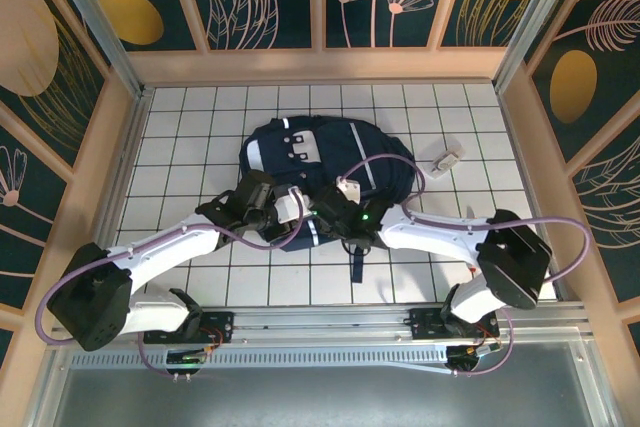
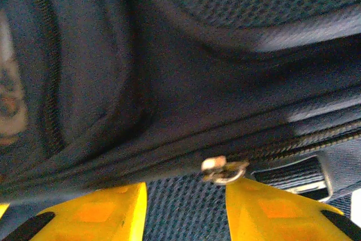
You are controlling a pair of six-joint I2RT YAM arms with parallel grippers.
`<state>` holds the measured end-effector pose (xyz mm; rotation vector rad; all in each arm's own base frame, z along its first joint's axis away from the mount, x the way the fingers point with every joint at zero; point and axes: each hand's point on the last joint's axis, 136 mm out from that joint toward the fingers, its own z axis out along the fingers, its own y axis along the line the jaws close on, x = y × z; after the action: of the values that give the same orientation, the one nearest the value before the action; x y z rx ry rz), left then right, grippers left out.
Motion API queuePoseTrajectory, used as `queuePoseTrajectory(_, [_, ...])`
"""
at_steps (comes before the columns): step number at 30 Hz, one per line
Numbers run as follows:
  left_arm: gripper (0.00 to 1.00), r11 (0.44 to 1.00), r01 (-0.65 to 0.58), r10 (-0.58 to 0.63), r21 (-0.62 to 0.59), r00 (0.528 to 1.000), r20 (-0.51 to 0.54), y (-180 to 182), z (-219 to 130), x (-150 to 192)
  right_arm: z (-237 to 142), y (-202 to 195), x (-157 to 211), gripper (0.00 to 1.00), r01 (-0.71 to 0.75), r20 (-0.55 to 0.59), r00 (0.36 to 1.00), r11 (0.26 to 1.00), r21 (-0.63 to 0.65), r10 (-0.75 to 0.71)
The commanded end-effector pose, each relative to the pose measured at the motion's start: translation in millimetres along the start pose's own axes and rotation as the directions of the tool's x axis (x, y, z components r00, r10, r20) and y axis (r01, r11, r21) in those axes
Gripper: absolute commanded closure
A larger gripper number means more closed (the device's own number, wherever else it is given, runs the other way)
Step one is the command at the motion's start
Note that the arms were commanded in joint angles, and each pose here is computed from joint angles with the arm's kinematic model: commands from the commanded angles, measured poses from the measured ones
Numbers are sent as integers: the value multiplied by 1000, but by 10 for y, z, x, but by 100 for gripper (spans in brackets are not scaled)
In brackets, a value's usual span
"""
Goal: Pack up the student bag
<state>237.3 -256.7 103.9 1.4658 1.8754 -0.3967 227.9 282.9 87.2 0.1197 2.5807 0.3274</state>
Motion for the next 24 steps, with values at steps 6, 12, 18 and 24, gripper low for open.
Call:
queuePoseTrajectory(6, [100,998,-10,6,66,998,62,-82,-84,-202,-93,-274,-251,54,15,121,992,981,193,-39])
queuePoseTrajectory(12, [100,998,-16,14,64,999,36,-79,-72,-155,-73,-355,-233,62,53,86,994,979,195,-71])
queuePoseTrajectory(18, [100,998,-18,17,54,1000,20,-61,-55,-113,-153,-331,-297,68,80,71,993,981,179,-94])
queuePoseTrajectory(24, [100,998,-19,19,54,1000,5,-61,-33,-82,-232,-276,-347,60,132,33,990,982,134,-138])
